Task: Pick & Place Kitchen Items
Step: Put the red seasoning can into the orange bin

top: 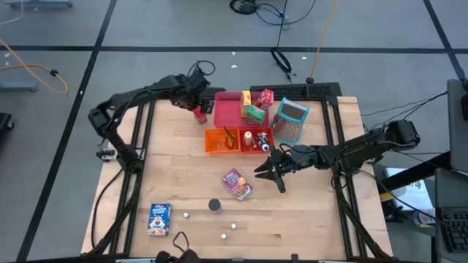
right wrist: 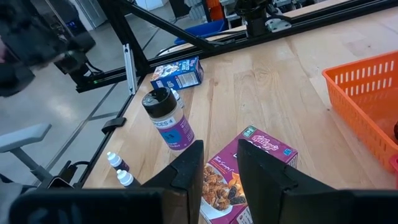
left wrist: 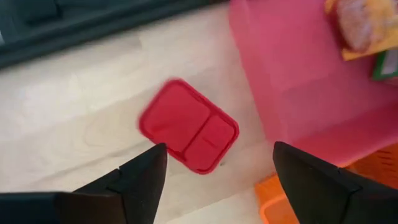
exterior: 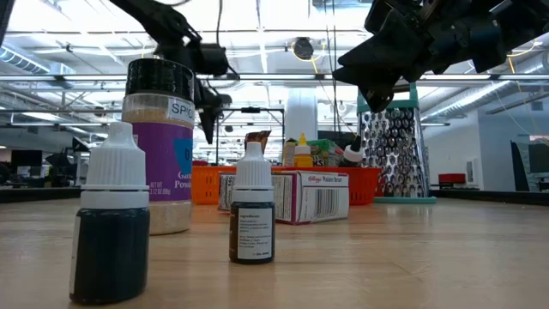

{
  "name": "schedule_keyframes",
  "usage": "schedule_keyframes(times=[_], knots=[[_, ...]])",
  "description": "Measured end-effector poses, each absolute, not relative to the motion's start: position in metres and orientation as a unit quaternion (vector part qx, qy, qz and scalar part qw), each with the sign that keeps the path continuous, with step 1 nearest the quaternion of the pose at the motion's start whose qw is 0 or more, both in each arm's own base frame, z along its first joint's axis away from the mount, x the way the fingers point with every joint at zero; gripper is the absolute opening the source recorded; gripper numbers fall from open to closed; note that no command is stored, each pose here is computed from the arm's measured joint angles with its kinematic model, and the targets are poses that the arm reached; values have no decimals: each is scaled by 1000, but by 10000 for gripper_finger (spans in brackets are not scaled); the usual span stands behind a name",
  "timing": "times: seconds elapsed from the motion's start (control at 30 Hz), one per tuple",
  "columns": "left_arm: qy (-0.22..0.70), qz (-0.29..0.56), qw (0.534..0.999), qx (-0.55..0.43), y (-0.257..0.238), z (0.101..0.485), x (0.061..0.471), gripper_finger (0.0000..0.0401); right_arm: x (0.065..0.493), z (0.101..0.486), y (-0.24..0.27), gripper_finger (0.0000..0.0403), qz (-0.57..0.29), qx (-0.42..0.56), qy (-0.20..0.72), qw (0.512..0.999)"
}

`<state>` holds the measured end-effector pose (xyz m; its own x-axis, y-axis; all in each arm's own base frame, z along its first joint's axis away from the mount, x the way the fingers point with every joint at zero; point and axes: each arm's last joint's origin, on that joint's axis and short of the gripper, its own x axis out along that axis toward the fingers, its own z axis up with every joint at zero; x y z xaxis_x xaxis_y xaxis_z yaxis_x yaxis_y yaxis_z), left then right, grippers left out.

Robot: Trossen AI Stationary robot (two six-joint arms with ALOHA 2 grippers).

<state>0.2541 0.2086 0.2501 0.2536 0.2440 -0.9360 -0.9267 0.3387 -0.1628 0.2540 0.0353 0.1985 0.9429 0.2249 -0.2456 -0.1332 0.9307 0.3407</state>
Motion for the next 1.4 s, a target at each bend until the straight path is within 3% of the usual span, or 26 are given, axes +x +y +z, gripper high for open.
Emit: schedule_keyframes(times=[0.27, 0.87, 1.4], knots=[[461, 413, 669, -412, 213, 229, 263, 297, 254, 199, 35, 89, 93, 160, 142, 973], [453, 470, 617, -441, 212, 227, 257, 296, 254, 198, 35, 89, 93, 154, 143, 973], [427, 486, 601, -469, 217, 217, 264, 296, 253, 196, 35, 89, 92, 147, 155, 973]])
